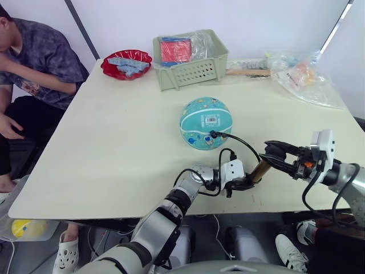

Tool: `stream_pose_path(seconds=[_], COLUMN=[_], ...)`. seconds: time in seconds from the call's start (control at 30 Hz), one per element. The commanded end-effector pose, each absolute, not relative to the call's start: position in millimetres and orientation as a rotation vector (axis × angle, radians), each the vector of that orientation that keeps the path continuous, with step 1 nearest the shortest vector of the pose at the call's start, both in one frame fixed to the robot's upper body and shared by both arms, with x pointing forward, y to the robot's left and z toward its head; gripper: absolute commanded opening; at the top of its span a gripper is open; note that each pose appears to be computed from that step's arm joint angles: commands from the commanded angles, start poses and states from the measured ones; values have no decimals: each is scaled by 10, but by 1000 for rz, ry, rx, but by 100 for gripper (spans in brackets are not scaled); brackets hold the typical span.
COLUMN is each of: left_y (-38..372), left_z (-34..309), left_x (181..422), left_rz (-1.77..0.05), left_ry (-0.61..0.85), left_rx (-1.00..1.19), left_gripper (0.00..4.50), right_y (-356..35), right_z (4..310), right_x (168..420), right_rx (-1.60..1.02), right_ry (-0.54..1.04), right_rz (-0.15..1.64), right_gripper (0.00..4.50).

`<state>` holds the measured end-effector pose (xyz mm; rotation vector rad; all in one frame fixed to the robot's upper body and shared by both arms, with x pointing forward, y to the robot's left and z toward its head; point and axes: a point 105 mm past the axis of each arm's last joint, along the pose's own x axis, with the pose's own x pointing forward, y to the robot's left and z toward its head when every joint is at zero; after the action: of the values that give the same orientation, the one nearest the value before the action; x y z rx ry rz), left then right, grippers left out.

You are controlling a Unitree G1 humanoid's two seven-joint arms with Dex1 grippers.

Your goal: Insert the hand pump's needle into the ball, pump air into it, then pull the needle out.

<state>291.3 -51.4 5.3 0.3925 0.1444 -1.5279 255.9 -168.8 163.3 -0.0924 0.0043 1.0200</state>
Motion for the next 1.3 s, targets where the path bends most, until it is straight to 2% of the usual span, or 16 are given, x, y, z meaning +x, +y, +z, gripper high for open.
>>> stream_pose_path(seconds=[0.03, 0.4, 0.6, 0.77, 1.0, 1.3], left_y=[-396, -377, -365, -353, -344, -317], left_z=[-113, -125, -149, -167, -180, -182], left_x=[2852, 2815, 2801, 2789, 2779, 2803], left_rz=[-1544, -1567, -1566, -1564, -1563, -1547], left_ry=[222, 227, 237, 244, 250, 255], left_rx=[411, 414, 412, 408, 405, 405], left_gripper=[109, 109, 109, 109, 109, 109], right_y=[-1764, -1925, -1959, -1954, -1870, -1778], right_z=[2101, 2856, 3133, 3211, 2532, 1719], right_x=[2503, 2414, 2370, 2352, 2467, 2500], right_rx=[-143, -178, -157, -141, -153, -159], right_ry=[-118, -245, -295, -299, -74, 97], right_rz=[1024, 1019, 1029, 1040, 1061, 1082], right_gripper=[172, 172, 172, 172, 172, 172])
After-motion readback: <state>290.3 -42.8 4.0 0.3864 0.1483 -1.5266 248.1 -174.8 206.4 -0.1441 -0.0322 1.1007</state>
